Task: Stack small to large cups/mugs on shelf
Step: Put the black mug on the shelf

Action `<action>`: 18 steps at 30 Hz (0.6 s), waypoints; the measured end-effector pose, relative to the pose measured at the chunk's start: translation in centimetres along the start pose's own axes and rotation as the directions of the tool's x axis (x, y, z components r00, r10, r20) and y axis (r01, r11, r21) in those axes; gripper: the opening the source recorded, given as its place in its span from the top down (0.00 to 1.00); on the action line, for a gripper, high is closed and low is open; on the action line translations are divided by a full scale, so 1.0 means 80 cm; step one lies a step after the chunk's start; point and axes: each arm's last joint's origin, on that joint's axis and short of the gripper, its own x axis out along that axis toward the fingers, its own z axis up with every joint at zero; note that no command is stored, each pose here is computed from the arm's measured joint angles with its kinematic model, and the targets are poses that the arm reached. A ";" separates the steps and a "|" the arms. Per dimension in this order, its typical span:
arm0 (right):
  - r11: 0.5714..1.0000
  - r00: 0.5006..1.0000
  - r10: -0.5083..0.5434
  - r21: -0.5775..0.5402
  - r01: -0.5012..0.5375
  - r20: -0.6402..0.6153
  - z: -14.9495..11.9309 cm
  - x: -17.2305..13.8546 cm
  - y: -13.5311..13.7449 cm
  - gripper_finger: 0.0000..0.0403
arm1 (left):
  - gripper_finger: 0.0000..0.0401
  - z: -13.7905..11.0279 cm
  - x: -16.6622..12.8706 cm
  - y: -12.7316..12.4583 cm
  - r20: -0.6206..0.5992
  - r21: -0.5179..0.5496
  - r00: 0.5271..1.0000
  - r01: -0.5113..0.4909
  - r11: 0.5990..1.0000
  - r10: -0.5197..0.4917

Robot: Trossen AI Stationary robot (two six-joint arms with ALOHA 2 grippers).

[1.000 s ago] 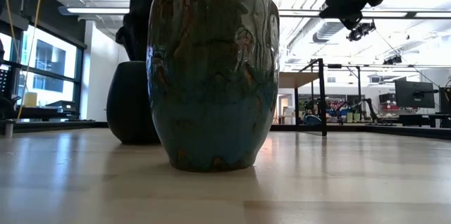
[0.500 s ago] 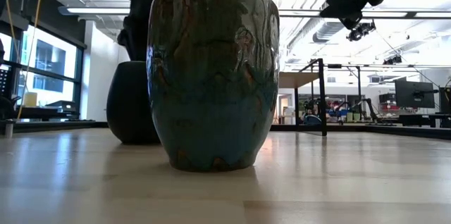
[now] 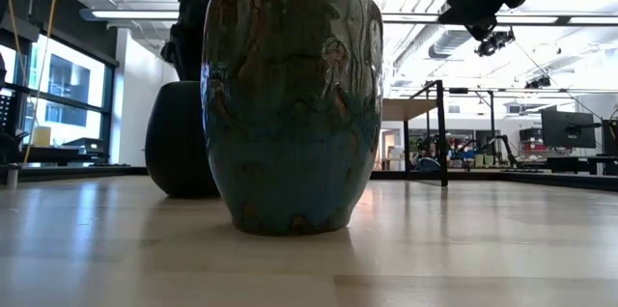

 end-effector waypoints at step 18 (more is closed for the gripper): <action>1.000 1.000 -0.002 -0.007 0.002 0.000 0.000 0.000 0.000 0.64 | 1.00 0.012 -0.040 -0.007 0.076 0.111 0.995 0.062 0.992 -0.070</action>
